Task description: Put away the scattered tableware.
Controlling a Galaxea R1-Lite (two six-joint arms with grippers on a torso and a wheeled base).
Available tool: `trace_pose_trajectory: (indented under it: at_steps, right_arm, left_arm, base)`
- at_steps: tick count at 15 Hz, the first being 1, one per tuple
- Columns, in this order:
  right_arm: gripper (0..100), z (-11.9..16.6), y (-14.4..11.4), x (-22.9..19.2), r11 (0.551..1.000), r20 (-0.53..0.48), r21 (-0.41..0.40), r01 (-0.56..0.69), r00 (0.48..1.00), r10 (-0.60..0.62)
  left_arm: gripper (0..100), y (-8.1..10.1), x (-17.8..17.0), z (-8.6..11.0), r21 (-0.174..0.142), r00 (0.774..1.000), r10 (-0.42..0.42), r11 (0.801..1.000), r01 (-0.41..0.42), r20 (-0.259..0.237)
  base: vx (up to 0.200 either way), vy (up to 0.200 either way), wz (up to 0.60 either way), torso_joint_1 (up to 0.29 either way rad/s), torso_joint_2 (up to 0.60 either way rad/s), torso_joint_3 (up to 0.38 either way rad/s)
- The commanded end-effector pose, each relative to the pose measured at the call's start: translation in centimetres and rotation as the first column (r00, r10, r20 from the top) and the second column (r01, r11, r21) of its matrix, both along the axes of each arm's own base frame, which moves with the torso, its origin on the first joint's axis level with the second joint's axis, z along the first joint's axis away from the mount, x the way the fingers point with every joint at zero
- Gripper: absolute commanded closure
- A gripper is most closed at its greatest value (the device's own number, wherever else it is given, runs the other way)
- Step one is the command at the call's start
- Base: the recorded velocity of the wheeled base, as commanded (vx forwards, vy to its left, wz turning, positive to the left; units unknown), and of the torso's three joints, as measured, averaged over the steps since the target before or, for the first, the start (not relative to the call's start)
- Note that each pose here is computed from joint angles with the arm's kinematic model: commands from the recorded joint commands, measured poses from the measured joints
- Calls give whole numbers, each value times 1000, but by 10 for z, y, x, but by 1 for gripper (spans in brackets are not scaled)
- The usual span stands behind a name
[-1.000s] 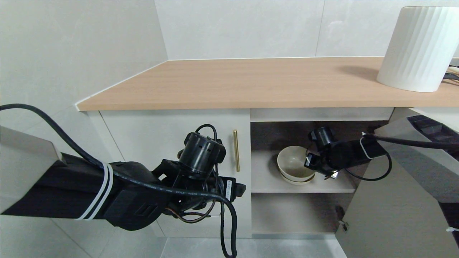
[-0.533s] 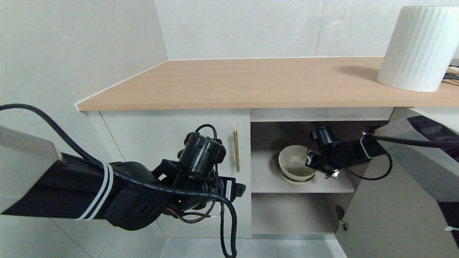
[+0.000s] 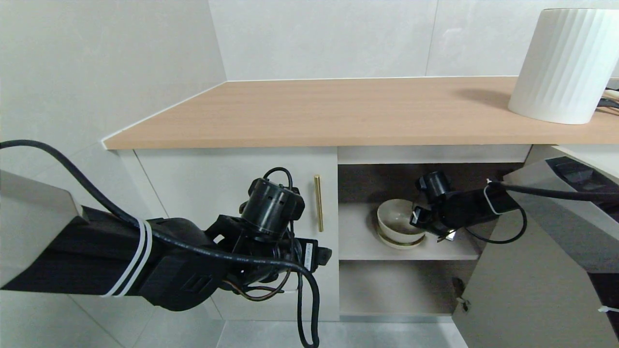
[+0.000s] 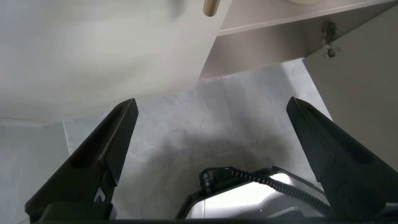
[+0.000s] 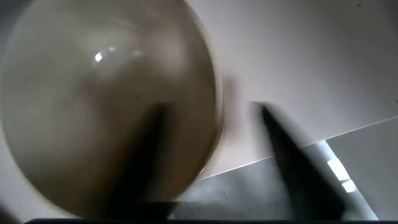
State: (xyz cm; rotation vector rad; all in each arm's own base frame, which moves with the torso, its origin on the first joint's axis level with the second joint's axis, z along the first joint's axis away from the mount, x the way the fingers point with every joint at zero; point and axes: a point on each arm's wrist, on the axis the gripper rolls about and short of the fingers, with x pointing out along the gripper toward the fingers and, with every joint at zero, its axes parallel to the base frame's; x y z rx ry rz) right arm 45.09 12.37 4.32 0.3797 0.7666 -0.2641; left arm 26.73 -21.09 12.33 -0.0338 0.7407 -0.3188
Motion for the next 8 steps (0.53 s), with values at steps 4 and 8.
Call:
trace_pose_trajectory:
  at_steps: [4, 8]
  right_arm:
    - [0, 13, 12, -12, 999, 6, 9, -34, 999, 34]
    - [0, 46, 33, -69, 990, -17, 4, -138, 990, 138]
  left_arm:
    - [0, 0, 0, 1, -2, 1000, 1, 1000, -1, 3]
    - [0, 2, -3, -4, 16, 1000, -7, 1000, 7, -10]
  base:
    - [0, 0, 0, 0, 0, 0]
    - [0, 0, 0, 0, 0, 0]
